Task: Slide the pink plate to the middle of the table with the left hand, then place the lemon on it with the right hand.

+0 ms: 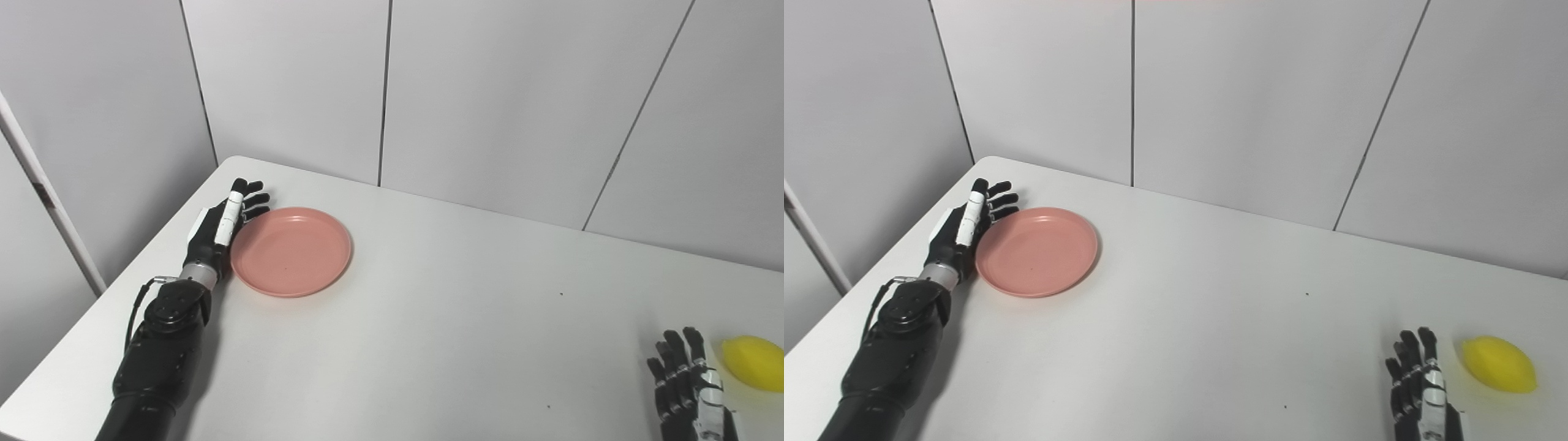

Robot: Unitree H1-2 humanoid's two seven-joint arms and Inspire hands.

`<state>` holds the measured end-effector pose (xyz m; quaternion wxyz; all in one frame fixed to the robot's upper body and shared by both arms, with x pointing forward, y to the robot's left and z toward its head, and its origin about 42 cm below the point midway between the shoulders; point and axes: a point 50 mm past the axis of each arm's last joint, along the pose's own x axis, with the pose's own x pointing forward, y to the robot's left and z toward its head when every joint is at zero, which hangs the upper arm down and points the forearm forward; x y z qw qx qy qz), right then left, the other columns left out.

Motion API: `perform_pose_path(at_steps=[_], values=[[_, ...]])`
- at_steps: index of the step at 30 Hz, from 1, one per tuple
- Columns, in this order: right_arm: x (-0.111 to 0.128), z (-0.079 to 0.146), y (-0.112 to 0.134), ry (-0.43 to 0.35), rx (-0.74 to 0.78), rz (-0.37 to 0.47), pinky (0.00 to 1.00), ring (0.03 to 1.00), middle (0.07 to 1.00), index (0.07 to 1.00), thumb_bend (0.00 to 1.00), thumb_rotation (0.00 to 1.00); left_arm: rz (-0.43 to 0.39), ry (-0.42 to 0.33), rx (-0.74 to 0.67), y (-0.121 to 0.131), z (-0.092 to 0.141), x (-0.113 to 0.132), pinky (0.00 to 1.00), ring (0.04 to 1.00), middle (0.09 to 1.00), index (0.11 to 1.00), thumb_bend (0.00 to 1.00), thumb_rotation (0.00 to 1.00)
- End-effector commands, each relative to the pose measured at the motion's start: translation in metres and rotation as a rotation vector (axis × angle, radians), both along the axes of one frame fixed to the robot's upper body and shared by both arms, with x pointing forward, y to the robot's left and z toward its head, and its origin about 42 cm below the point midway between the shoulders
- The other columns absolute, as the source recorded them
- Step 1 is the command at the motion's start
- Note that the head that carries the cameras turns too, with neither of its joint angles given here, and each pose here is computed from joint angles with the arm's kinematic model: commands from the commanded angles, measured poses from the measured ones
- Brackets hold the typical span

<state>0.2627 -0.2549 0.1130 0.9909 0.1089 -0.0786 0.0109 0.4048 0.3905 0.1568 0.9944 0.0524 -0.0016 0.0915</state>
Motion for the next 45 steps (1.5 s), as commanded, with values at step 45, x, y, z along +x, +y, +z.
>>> perform_pose_path(at_steps=[45], values=[[-0.013,-0.023,0.016,0.082,0.053,0.002,1.0,0.981,0.958,0.987,0.66,0.95,-0.24,0.079,-0.004,-0.101,-0.027,-0.009,0.73,0.791,0.821,0.837,0.85,1.0]])
